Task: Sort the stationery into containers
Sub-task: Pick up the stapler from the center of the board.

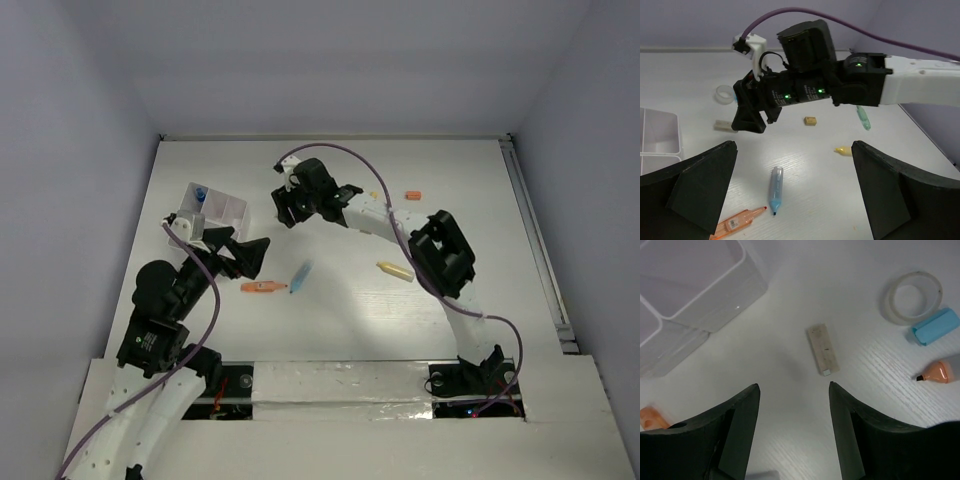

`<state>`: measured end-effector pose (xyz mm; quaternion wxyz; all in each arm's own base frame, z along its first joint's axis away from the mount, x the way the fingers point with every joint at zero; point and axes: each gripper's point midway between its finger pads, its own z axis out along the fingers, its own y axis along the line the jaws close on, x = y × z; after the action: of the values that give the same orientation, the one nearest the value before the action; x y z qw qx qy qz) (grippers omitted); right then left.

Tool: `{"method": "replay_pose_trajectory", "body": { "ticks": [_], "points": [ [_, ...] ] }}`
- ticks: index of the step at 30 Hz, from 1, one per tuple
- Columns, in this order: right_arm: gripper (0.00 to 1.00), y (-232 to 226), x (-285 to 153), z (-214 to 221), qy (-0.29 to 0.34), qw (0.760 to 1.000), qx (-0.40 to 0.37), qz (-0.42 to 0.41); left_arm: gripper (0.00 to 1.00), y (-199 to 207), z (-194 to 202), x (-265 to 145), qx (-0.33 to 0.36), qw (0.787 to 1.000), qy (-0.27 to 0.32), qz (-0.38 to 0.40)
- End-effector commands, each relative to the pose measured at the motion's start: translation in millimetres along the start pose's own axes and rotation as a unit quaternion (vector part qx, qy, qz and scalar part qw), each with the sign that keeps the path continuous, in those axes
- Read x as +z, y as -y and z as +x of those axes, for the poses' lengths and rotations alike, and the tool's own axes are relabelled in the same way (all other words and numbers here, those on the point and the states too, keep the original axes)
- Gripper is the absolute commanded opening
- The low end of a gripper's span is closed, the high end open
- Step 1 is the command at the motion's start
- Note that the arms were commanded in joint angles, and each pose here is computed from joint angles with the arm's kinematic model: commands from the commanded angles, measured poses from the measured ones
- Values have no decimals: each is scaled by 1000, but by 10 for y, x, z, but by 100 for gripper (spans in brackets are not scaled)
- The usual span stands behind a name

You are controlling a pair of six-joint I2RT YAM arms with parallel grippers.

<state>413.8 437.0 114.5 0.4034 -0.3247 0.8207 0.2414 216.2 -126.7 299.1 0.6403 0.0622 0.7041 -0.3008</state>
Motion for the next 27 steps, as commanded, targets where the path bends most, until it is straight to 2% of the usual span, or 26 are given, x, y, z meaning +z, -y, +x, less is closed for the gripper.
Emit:
{"method": "replay_pose_trajectory", "body": {
  "ticks": [1,4,5,8,15,18,19,21,22,23,25,26,27],
  "points": [
    [64,145,94,-135,-7,1000,-11,-6,99,94,-259,-36,14,999,38,6],
    [64,207,189,-179,-16,999,-33,-11,99,135,-244,-33,15,999,36,17],
    [64,238,293,-29,-36,999,-36,-10,99,138,-251,-37,15,999,38,18],
    [64,305,437,50,-54,998,-43,-1,99,154,-280,-53,15,999,44,21],
    [61,298,644,276,-76,997,-23,-26,99,182,-284,-72,16,998,46,26],
    [51,266,679,377,-82,996,-7,-34,99,185,-287,-68,16,998,47,27],
    [41,271,679,386,-81,996,-5,-31,99,204,-280,-69,15,998,45,31],
    [30,309,685,333,-67,998,-1,-18,99,204,-280,-69,16,998,45,31],
    [15,317,657,313,-64,998,-2,-15,99,203,-277,-70,15,998,45,31],
    [8,308,655,183,-39,999,17,-9,99,208,-282,-72,15,998,46,32],
    [1,311,622,160,-23,999,26,-5,99,205,-280,-70,15,998,46,31],
    [0,276,531,-109,16,999,30,-7,99,203,-277,-70,15,998,45,31],
    [0,269,483,-202,30,999,33,-5,99,199,-274,-67,15,998,45,30]
  ]
}}
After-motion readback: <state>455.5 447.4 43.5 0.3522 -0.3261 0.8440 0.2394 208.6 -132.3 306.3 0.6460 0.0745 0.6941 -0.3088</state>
